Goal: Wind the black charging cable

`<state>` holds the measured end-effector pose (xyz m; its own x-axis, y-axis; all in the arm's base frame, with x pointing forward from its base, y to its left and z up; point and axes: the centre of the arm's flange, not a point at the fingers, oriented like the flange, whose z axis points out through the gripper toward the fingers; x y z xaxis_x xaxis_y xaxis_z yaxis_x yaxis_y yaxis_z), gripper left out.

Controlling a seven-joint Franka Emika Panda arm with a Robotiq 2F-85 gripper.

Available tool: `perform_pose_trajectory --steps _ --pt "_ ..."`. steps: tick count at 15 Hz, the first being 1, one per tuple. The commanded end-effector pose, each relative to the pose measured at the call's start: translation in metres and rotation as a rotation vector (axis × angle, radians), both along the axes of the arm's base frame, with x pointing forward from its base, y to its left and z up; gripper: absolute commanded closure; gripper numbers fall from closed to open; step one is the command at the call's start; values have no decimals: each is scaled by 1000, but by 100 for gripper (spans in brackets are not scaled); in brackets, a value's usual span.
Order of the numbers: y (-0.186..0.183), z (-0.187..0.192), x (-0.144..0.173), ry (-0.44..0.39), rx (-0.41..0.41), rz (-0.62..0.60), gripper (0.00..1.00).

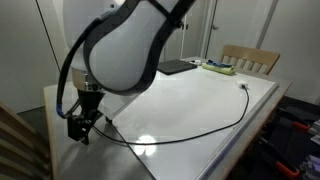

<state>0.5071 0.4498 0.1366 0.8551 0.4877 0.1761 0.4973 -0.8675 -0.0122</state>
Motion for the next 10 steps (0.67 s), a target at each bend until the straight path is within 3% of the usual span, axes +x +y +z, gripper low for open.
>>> perform_pose_trajectory --steps 1,4,5,6,10 --pt "-7 -10 -3 15 7 -21 0" --pt "-9 -10 -5 13 13 -19 0" --pt "-9 -9 -5 11 15 -18 17" --pt "-9 -9 -6 9 16 -17 27" --pt "-14 -4 -9 0 20 -25 55"
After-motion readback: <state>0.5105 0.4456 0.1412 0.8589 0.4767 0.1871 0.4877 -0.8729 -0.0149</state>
